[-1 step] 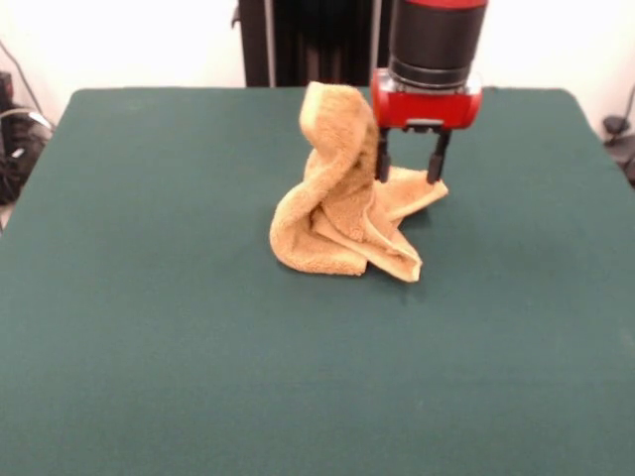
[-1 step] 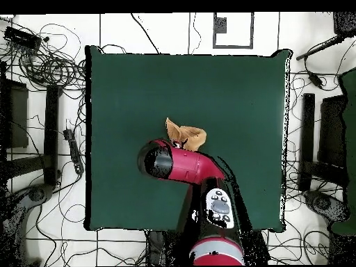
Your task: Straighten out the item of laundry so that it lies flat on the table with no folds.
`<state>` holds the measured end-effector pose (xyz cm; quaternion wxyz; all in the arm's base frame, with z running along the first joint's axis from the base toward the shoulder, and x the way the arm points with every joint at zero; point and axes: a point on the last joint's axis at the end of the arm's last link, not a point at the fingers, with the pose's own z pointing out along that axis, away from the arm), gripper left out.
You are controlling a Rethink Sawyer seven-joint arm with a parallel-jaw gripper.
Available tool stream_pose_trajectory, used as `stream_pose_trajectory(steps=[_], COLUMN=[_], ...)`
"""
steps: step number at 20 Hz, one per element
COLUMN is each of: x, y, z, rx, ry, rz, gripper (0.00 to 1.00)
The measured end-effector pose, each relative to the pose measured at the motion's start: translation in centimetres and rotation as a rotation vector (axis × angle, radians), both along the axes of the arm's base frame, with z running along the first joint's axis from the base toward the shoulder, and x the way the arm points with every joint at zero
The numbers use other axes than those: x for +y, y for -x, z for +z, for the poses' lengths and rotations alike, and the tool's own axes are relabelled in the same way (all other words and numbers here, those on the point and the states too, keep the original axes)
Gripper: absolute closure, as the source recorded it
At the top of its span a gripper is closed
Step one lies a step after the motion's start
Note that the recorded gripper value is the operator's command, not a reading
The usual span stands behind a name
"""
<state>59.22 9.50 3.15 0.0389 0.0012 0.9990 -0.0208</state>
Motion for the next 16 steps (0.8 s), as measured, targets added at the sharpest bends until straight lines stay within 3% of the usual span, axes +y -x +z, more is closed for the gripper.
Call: stream_pose_trajectory(steps=[16], x=[-8.2], y=[1.0], z=[-0.6], rx=[0.018], ry=[0.034], rz=[-0.040], gripper=[0.00])
